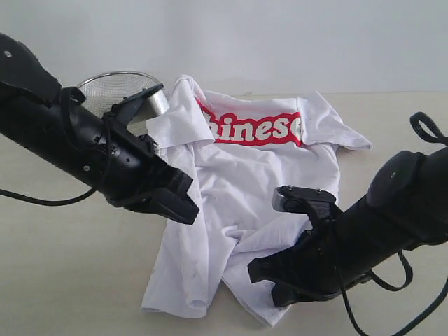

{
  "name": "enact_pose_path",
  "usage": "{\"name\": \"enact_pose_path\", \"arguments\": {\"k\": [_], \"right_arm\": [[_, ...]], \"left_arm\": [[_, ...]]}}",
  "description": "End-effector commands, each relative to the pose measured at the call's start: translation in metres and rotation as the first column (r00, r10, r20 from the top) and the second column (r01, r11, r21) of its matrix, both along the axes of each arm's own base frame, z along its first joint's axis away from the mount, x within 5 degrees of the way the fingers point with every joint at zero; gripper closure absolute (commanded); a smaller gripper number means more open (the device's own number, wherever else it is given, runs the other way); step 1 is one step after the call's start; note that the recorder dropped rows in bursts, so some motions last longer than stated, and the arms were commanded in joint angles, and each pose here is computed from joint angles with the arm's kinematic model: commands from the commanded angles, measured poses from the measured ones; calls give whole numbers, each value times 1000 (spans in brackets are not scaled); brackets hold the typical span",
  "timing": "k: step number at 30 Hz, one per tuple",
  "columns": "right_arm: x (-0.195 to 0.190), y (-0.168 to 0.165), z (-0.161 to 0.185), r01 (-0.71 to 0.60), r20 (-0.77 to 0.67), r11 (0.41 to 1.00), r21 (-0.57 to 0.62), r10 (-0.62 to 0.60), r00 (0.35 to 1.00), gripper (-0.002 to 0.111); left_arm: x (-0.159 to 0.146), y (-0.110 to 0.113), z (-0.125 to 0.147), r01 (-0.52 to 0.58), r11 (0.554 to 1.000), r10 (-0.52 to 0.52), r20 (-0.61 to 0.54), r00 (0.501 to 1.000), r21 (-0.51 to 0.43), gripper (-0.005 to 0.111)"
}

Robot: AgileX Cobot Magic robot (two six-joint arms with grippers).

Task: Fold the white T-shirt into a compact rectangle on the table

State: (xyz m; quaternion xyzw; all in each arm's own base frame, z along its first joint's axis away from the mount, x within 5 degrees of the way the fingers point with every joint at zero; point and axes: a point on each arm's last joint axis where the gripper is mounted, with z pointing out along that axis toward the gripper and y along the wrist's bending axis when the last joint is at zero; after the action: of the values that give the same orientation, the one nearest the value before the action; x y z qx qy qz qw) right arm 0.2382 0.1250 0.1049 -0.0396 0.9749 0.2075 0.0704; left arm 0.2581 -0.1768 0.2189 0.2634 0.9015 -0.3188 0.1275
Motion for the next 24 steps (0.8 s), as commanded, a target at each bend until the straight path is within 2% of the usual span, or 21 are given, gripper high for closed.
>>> {"name": "enact_pose_path", "arguments": {"k": [1,7,14,24], "right_arm": [[-8,-13,-14,-58,-48,988,-143,52,998,108],[-8,-21,-16,-24,-59,979,-201,12,998,108],[-25,-55,-30,67,-87,966,-249,-92,992,108],[-36,-89,-35,156,-82,948,-277,-185,979,108]], "left_arm": [[-7,4,19,19,1000,-19,79,997,-5,102],[-19,12,44,19,1000,-19,149,989,-2,102],[-32,18,67,33,999,-28,216,976,-22,102],[-34,19,70,35,999,-28,230,973,-24,102]]}}
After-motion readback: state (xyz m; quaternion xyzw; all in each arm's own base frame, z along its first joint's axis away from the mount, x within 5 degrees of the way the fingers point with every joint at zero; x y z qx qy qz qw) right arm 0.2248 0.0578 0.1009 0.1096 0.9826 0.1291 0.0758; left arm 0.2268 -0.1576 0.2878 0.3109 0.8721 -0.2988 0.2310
